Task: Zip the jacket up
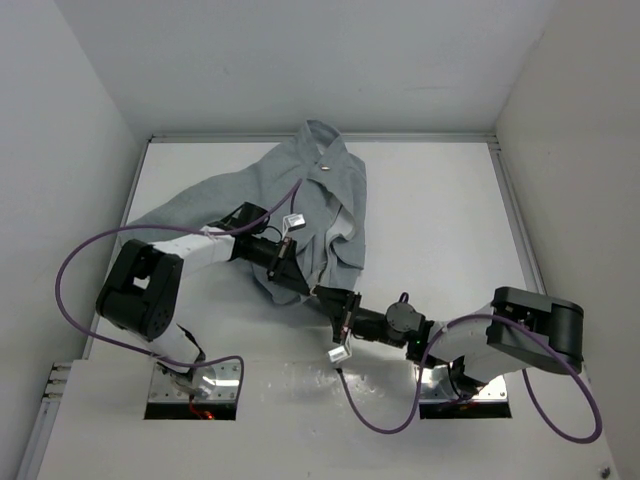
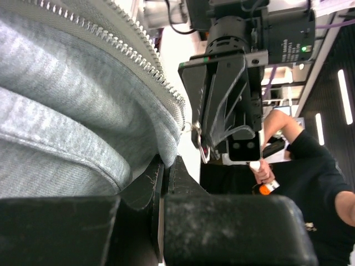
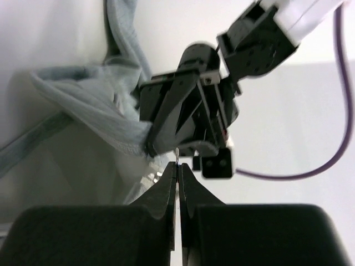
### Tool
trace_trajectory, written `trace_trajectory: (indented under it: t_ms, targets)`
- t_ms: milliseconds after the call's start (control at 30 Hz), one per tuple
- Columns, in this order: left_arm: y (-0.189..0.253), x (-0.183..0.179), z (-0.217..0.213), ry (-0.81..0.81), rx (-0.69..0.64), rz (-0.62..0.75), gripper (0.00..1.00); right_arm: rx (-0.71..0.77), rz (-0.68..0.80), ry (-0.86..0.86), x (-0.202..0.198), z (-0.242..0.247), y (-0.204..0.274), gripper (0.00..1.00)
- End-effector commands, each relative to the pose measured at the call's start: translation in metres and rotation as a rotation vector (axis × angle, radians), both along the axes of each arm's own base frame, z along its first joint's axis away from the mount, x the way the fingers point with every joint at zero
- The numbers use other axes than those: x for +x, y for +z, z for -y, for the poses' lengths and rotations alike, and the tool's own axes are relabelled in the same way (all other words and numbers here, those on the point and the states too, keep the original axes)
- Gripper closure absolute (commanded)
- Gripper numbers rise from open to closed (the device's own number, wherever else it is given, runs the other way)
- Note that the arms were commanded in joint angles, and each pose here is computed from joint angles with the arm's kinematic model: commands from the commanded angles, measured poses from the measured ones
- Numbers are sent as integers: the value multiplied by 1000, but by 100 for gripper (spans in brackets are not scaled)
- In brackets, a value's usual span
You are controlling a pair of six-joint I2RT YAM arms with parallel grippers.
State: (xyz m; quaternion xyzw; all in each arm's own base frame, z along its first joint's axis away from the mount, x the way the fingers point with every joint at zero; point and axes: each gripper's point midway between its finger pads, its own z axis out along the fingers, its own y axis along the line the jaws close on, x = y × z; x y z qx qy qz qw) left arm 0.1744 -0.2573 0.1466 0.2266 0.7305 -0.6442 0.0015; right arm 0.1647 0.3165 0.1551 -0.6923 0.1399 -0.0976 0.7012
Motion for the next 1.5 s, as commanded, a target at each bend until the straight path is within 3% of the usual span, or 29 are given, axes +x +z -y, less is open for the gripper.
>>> trace_trajectory:
  t_ms: [0,433,533,567,600,733,767,867,1067,1100,1167,1200,1267,1400,1467]
  targets:
    - [12,-9,7,-49,-36,86,100,189,-48,-96,12,15,35,100]
    - [7,-23,19,-103,-10,192,100,310,-332,-334,48,28,33,100]
    - [7,-23,19,-101,-9,216,100,296,-527,-373,54,33,26,100]
    - [4,-21,19,-94,5,222,100,368,-714,-363,57,32,21,100]
    - [8,-20,19,-85,8,250,100,272,-803,-432,60,44,-6,100]
    - [4,-13,14,-24,85,341,100,391,-1001,-464,73,53,14,100]
    - [-3,-8,11,9,129,378,100,409,-1131,-502,68,57,3,100]
    - [-12,1,-1,91,238,511,100,471,-1316,-548,76,63,2,100]
    - [-32,25,-25,213,446,651,100,576,-1688,-518,83,56,7,100]
    - [-41,31,-36,238,530,665,99,579,-1722,-511,84,55,8,100]
    - [-43,43,-49,275,595,689,87,585,-1841,-473,84,45,11,100]
    - [-34,41,-51,272,550,694,72,572,-1917,-446,79,39,11,100]
    - [-19,38,-49,252,485,754,62,601,-1966,-415,84,31,20,100]
    - [25,34,-42,285,341,896,19,616,-2062,-384,89,14,21,100]
    - [32,25,-33,267,308,908,11,624,-2080,-372,88,8,22,100]
